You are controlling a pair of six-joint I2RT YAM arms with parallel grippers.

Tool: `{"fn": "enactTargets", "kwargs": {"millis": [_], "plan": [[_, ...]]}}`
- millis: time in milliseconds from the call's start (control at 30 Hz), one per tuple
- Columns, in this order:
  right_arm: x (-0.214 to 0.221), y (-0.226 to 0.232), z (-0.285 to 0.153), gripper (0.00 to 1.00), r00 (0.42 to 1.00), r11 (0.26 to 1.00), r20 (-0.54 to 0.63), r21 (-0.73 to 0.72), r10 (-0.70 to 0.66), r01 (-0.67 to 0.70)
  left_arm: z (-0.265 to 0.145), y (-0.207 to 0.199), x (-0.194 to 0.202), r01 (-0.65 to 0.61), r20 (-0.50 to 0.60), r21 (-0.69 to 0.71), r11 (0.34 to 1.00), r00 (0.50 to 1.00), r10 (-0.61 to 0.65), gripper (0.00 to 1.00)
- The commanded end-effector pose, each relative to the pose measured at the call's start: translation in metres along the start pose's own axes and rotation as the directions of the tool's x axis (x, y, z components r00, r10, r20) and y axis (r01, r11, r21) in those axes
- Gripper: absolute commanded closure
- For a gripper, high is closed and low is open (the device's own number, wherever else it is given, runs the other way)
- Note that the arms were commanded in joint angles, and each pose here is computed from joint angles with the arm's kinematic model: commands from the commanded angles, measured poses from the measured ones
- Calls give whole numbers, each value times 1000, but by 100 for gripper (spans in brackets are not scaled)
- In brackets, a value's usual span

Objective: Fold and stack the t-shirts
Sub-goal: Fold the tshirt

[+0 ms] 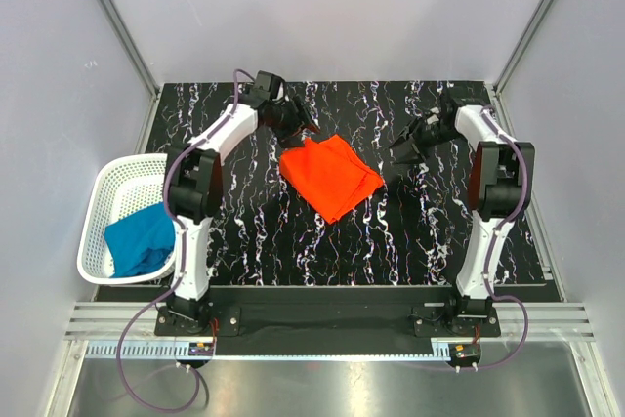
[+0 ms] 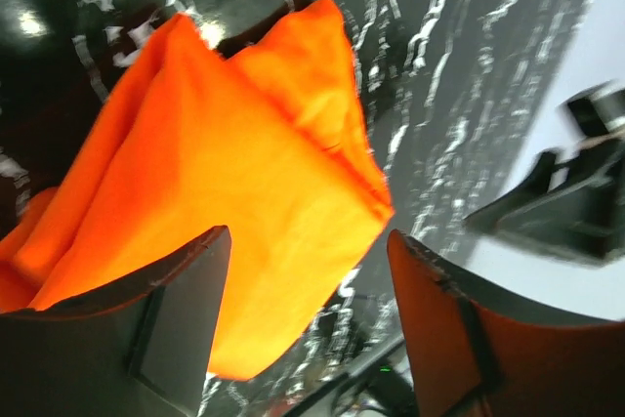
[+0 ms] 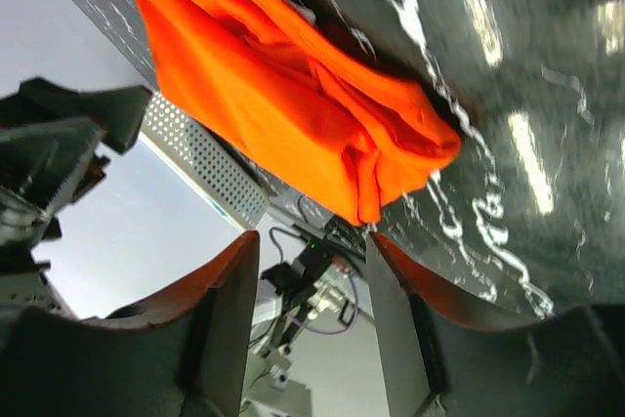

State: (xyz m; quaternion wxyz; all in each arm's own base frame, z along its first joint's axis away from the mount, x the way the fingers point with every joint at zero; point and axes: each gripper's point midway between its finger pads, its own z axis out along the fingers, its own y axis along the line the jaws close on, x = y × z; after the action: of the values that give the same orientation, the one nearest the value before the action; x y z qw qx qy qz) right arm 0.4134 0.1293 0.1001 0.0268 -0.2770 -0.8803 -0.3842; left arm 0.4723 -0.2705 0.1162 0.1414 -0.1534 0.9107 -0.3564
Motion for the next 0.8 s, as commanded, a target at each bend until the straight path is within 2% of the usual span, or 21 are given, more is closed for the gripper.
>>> {"fn": "enactTargets", "kwargs": {"millis": [0,133,300,367,433,500,633,767], "plan": [[-27,8,7,45,995,996,56,-3,-85,86,-68,-37,-13,-206,159,-16,978,965,206,29],[-47,1,21,48,994,996,63,18,-92,91,-91,-33,-1,-258,193,-63,964,945,265,32],[-55,-12,42,50,996,997,62,23,-71,70,-99,-14,36,-263,138,-84,961,952,273,35],[-53,-19,49,59,997,998,48,18,-59,58,-106,-16,48,-278,131,-76,958,949,286,36],[-50,-22,54,63,997,998,40,20,-60,60,-104,-13,64,-284,99,-70,956,952,290,37],[-38,-27,64,67,998,997,16,31,-66,65,-105,-14,73,-290,81,-65,955,952,295,37],[-5,-27,77,71,996,996,-17,32,-87,88,-98,-22,88,-311,64,-85,946,946,317,35],[38,-50,89,73,996,995,-70,72,-59,64,-90,-37,93,-312,62,-112,943,945,320,34]]}}
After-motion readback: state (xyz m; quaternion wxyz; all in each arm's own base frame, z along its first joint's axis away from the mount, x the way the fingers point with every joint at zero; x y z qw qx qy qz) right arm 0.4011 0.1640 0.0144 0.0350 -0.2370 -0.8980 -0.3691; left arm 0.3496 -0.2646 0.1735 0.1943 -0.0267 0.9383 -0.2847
